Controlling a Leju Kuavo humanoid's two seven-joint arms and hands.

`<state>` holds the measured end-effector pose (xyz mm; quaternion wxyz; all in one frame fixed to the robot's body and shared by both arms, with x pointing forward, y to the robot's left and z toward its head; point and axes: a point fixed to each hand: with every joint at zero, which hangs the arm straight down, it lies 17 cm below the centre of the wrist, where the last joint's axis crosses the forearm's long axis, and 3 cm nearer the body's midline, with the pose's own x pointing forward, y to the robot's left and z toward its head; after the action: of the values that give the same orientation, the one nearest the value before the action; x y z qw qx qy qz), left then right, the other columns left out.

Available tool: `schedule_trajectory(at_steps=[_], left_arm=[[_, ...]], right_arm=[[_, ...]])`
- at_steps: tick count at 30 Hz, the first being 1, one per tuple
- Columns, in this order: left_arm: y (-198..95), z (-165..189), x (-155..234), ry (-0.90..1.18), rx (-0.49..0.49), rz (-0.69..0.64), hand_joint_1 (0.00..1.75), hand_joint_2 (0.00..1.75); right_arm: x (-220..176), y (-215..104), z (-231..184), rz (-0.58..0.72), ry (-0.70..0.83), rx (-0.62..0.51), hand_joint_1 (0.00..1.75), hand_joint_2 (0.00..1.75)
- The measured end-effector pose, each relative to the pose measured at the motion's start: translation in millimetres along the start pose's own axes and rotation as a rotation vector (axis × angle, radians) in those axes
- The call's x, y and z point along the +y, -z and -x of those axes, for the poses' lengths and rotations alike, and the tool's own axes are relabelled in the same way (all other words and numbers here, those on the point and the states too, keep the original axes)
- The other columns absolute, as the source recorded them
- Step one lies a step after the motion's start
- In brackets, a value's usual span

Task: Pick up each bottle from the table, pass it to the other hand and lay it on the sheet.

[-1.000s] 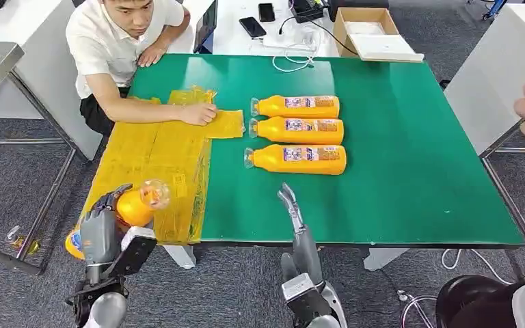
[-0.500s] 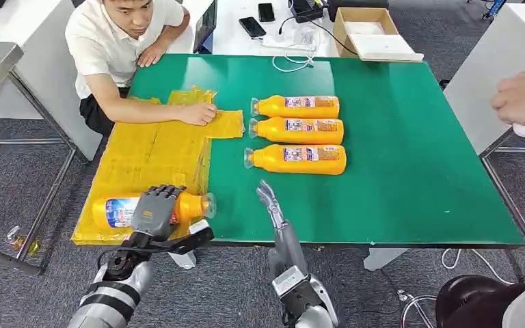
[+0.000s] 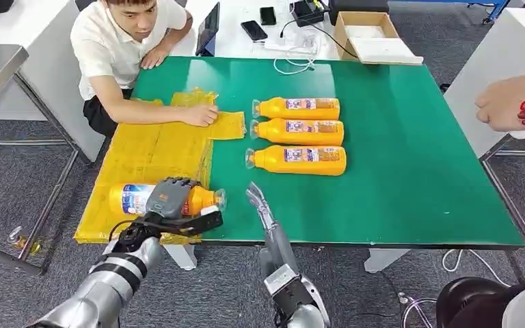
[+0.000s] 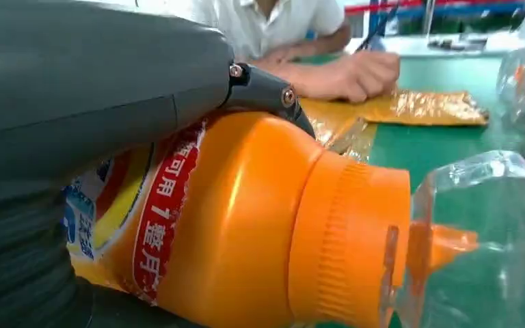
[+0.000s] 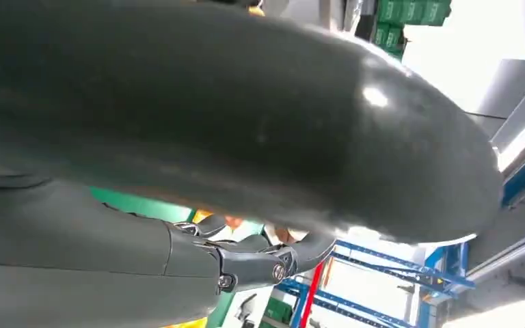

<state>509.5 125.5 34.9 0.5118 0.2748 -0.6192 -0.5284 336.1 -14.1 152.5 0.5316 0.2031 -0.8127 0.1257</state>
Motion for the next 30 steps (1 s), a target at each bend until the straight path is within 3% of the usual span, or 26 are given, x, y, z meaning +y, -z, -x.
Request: schedule_trajectory(at_steps=[1, 3, 7, 13, 30], left_arm=[[1.1, 2.6, -1.1, -0.008, 0.011, 0.013, 0.19, 1.75], [4.3, 10.3, -3.3, -0.045, 0.049, 0.05, 0.02, 1.75], [8.5, 25.9, -4.9, -0.205, 0.12, 0.116, 0.0, 1.75], [14.0, 24.3, -2.0, -0.329, 0.119, 0.159, 0.0, 1.75], [15.1, -13.7, 15.7, -0.437, -0.038, 0.015, 0.0, 1.75]], right_arm=[[0.3, -0.3, 0.8, -0.001, 0.001, 0.002, 0.0, 0.0], [1.0, -0.7, 2.5, -0.001, 0.003, 0.007, 0.0, 0.0], [2.7, -0.5, 5.5, -0.001, 0.009, 0.015, 0.0, 0.0], [1.4, 2.8, 8.5, 0.001, 0.013, 0.013, 0.0, 0.0], [-2.3, 3.5, 14.6, 0.012, 0.004, 0.012, 0.0, 0.0]])
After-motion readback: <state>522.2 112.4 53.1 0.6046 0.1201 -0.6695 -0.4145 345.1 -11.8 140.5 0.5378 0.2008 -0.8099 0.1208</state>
